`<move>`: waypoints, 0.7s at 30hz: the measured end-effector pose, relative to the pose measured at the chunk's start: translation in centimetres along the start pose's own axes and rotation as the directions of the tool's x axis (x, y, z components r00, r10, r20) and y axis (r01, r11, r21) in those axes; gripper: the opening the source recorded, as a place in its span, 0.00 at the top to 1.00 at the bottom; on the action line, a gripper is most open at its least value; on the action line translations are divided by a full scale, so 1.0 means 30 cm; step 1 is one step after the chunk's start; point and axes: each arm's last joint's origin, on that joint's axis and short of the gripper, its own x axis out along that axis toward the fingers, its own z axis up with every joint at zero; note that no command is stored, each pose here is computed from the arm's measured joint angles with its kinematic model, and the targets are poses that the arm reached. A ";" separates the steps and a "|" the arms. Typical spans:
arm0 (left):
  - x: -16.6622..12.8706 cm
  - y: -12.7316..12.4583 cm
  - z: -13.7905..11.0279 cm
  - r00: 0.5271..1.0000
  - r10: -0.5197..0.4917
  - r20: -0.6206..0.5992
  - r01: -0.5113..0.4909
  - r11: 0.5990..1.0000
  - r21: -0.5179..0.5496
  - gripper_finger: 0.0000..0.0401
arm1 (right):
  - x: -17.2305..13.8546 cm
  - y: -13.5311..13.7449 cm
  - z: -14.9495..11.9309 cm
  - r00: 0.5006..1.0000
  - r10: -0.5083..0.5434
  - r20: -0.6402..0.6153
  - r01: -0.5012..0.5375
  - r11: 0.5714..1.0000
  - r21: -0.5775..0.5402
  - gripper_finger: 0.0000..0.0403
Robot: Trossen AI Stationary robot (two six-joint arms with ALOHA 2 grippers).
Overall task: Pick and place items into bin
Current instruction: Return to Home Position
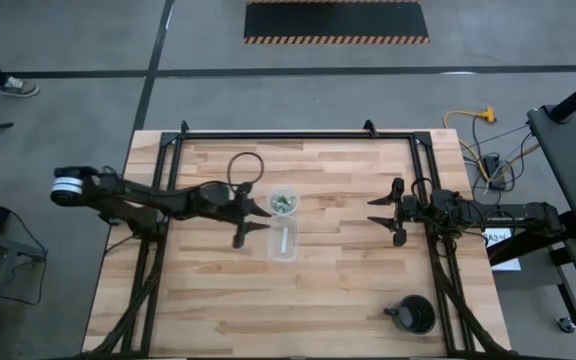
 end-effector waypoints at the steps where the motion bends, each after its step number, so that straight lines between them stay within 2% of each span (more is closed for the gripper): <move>1: -0.017 0.002 -0.002 1.000 0.005 0.011 -0.005 1.000 -0.003 0.67 | 0.000 0.000 0.000 1.000 -0.002 0.001 0.002 1.000 0.000 0.51; 10: -0.164 -0.017 -0.032 0.983 -0.019 0.182 0.015 1.000 0.023 0.67 | 0.000 0.000 0.000 1.000 -0.001 0.001 0.001 1.000 0.000 0.51; 21: -0.277 -0.029 -0.079 0.946 0.004 0.324 -0.009 1.000 0.014 0.67 | 0.000 0.000 0.000 1.000 0.000 0.001 0.000 1.000 0.000 0.51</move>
